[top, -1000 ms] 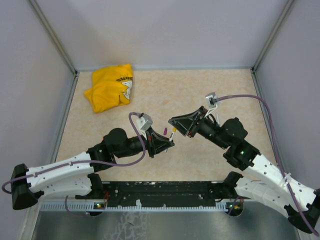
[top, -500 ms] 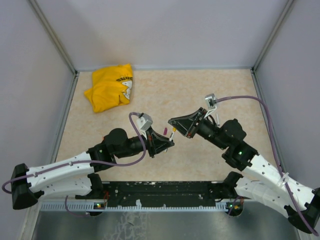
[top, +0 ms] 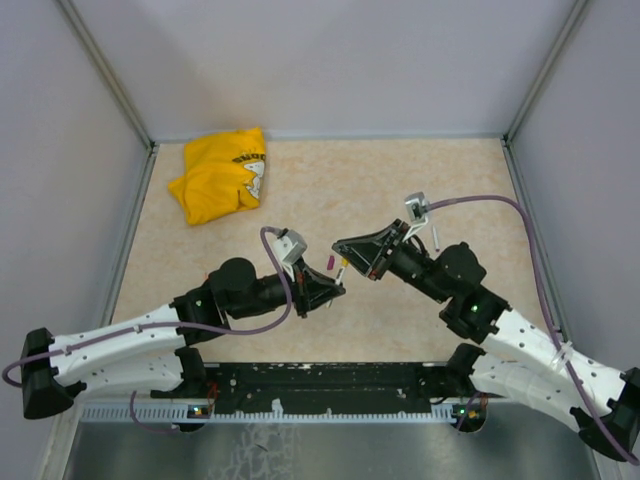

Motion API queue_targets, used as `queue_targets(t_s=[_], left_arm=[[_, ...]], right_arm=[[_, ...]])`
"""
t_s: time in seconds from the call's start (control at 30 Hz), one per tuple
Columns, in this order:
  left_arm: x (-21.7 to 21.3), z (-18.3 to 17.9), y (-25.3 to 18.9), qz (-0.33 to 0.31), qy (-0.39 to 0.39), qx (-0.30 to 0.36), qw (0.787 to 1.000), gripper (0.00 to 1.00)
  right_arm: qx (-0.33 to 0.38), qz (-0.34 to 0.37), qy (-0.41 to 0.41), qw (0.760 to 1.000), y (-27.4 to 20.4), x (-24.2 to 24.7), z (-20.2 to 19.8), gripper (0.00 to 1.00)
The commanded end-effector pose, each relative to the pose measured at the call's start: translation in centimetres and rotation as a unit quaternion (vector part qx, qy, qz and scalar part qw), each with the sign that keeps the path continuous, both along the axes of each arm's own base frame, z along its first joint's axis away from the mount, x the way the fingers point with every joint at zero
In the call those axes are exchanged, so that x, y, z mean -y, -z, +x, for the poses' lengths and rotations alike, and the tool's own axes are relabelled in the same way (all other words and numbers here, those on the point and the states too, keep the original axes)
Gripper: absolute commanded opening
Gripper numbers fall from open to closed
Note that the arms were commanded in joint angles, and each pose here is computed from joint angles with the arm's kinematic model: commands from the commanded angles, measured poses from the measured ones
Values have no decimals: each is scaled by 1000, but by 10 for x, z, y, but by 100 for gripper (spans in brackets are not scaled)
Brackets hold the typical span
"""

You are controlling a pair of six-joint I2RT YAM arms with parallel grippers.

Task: Insert the pens into the pen caps
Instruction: Press the pen cap onto the pen.

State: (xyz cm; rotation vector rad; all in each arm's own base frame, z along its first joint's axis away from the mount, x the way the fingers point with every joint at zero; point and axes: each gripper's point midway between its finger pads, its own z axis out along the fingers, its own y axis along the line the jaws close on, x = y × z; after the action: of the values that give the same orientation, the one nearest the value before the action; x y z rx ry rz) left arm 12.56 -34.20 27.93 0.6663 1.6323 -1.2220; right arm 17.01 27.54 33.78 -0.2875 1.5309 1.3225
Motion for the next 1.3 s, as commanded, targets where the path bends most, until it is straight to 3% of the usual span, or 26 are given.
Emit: queue_targets(t_s=[0.0, 0.5, 1.27], left_arm=[[-15, 13, -96, -123, -48, 55, 990, 0], [-32, 13, -137, -162, -68, 74, 982, 0], [-43, 16, -151, -182, -89, 82, 976, 0]], right_arm=[[-46, -63, -74, 994, 56, -18, -30, 0], [-105, -116, -102, 982, 131, -42, -80, 0], [-145, -172, -107, 968, 217, -56, -134, 0]])
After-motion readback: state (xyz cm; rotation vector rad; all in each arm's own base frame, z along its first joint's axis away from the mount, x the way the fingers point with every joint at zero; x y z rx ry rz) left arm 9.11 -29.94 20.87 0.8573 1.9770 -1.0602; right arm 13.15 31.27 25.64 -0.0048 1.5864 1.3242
